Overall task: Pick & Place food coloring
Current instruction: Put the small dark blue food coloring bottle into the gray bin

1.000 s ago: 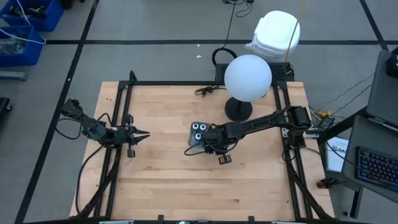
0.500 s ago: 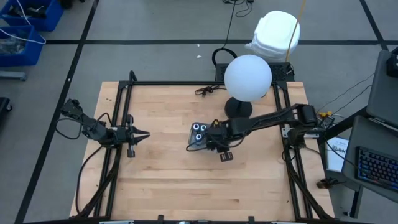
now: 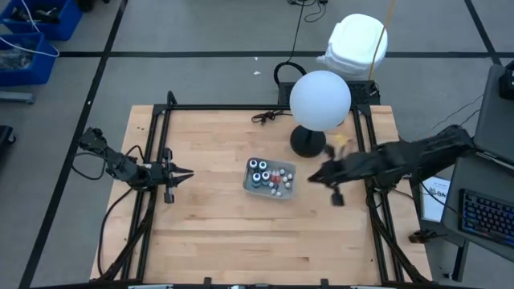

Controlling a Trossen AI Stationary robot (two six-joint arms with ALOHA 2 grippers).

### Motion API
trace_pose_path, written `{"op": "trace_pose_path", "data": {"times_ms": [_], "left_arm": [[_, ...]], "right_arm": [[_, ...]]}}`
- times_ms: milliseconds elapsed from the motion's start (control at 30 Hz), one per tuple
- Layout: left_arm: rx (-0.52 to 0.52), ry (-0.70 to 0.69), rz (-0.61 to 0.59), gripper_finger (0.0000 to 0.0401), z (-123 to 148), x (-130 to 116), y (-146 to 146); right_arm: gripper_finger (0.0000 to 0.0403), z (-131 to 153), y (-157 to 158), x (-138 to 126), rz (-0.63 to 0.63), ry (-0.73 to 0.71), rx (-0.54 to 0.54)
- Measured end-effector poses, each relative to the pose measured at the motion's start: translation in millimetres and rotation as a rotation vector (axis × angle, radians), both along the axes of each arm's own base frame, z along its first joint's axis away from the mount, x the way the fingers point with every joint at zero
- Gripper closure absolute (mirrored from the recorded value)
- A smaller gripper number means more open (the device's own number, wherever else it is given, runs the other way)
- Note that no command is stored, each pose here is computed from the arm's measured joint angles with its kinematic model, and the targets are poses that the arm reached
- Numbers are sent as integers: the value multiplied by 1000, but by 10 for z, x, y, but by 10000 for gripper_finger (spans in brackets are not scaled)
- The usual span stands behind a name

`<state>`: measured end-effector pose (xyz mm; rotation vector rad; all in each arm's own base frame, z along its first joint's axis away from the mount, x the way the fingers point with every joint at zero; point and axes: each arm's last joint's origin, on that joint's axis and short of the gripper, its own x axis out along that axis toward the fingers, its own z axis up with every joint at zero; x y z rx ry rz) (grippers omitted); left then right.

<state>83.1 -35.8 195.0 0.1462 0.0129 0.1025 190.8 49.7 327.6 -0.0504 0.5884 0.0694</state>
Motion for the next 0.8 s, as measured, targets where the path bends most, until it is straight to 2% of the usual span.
{"op": "trace_pose_path", "data": {"times_ms": [100, 167, 233, 367, 433, 500, 600, 800], "left_arm": [[-5, 0, 0, 354, -1, 0, 0], [-14, -1, 0, 354, 0, 0, 0], [-13, -1, -6, 354, 0, 0, -2], [-29, -3, -26, 354, 1, 1, -8], [-81, -4, -27, 354, -4, 2, -9], [-131, 9, -57, 355, -18, 15, -27], [-138, 73, -146, 355, -67, 74, -97], [-224, 229, -308, 368, -209, 349, -407]], "right_arm": [[392, -128, -68, -321, 8, -271, 89], [392, -273, -100, -437, 26, -432, 114], [398, -472, -111, -506, 70, -527, 123], [400, -914, -106, -532, 131, -613, 82], [401, -1050, -114, -536, 124, -665, 73], [402, -1162, -114, -542, 126, -696, 78], [402, -1313, -104, -545, 133, -710, 79], [402, -1476, -89, -523, 142, -700, 65]]}}
